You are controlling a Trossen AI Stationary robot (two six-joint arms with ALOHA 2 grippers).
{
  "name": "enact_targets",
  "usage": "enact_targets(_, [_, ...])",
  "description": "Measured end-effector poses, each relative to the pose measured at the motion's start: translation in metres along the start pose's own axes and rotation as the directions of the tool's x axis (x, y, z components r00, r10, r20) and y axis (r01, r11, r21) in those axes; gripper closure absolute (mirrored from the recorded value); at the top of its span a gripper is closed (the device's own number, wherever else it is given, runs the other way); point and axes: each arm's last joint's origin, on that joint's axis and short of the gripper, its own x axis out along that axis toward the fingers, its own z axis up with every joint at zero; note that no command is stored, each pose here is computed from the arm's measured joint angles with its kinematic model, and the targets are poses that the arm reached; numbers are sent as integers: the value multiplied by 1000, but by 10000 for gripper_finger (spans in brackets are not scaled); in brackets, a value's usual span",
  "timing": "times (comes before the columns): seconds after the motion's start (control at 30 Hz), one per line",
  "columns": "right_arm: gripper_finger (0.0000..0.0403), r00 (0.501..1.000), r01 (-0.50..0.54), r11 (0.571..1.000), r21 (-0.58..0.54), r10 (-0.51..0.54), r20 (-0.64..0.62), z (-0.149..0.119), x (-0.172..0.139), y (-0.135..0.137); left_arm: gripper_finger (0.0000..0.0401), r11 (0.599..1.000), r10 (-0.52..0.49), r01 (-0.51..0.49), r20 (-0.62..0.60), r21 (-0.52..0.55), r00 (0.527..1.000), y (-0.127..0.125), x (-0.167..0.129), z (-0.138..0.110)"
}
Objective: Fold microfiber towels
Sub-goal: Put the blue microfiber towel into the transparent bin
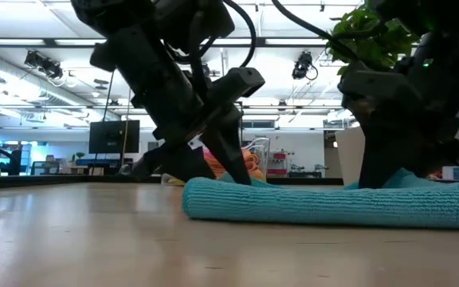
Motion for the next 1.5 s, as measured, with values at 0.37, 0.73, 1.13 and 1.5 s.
enact_targets(0.37, [391, 998, 11, 999, -50, -8, 62, 4, 2, 0, 386, 994, 49, -54, 56, 93, 997, 5, 2, 0])
enact_targets(0.73, [395, 974, -66, 988, -139, 94, 205, 74, -40, 8, 393, 972, 124, -169, 253, 164, 959, 4, -39, 29])
enact_targets(1.13, [396, 910, -80, 943, -322, 202, 363, 211, -88, 5, 393, 945, 229, -311, 484, 97, 845, 27, -119, 106])
enact_targets(1.5, [397, 915, -55, 943, -328, 179, 362, 305, -76, -25, 394, 896, 371, -444, 555, -5, 745, 79, -154, 171])
